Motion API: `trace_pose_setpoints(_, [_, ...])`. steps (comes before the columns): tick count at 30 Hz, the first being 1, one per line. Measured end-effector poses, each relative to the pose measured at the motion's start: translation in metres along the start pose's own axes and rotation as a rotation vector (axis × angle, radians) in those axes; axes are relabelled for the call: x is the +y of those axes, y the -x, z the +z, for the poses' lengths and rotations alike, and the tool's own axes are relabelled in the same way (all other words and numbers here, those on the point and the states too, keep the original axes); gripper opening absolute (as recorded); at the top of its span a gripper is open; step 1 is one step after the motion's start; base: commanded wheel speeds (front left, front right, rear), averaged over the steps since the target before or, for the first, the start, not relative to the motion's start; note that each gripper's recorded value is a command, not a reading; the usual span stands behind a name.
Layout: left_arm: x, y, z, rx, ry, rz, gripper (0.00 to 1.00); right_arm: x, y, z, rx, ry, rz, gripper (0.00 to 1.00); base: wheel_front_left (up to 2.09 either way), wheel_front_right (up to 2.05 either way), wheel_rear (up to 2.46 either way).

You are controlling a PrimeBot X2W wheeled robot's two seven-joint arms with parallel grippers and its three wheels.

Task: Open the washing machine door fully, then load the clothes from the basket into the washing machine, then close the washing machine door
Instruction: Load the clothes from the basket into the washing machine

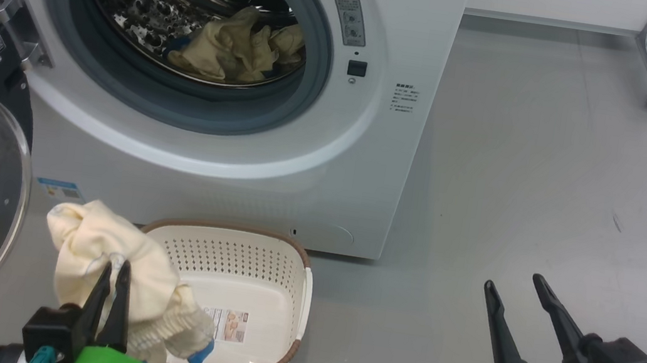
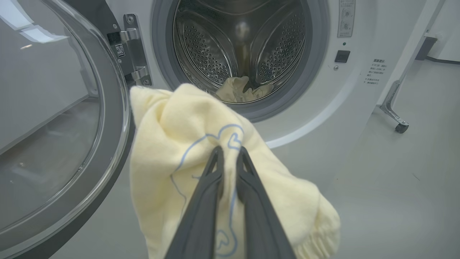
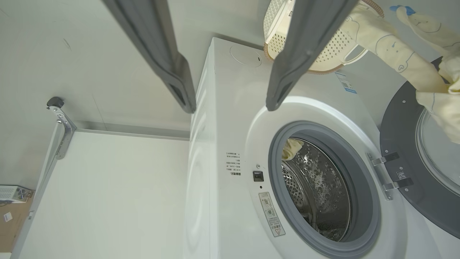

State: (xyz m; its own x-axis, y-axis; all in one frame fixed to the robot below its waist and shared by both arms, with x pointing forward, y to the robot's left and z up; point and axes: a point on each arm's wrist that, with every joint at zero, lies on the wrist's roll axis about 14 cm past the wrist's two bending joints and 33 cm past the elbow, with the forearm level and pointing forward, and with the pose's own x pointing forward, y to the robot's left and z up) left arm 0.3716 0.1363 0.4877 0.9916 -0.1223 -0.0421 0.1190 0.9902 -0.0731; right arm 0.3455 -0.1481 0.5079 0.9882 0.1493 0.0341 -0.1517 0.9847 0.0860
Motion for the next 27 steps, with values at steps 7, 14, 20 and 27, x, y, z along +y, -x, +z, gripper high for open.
trace_pose_setpoints(7, [-0.001,0.008,0.007,-0.011,-0.003,0.002,0.0,0.001,0.008,0.003,0.002,0.001,-0.001,1.0,0.0,0.0,0.0])
trace_pose_setpoints(14, [-0.001,0.014,0.008,-0.011,-0.002,0.007,0.0,0.002,0.012,0.004,0.002,0.001,-0.001,1.0,0.0,0.0,0.0])
trace_pose_setpoints(20, [-0.001,0.013,0.007,-0.005,-0.004,0.004,0.0,0.001,0.012,0.002,0.005,0.0,-0.002,1.0,0.0,0.0,0.0])
trace_pose_setpoints(27, [-0.002,0.012,0.005,0.002,-0.006,0.0,0.0,0.001,0.012,0.001,0.01,-0.001,-0.005,1.0,0.0,0.0,0.0])
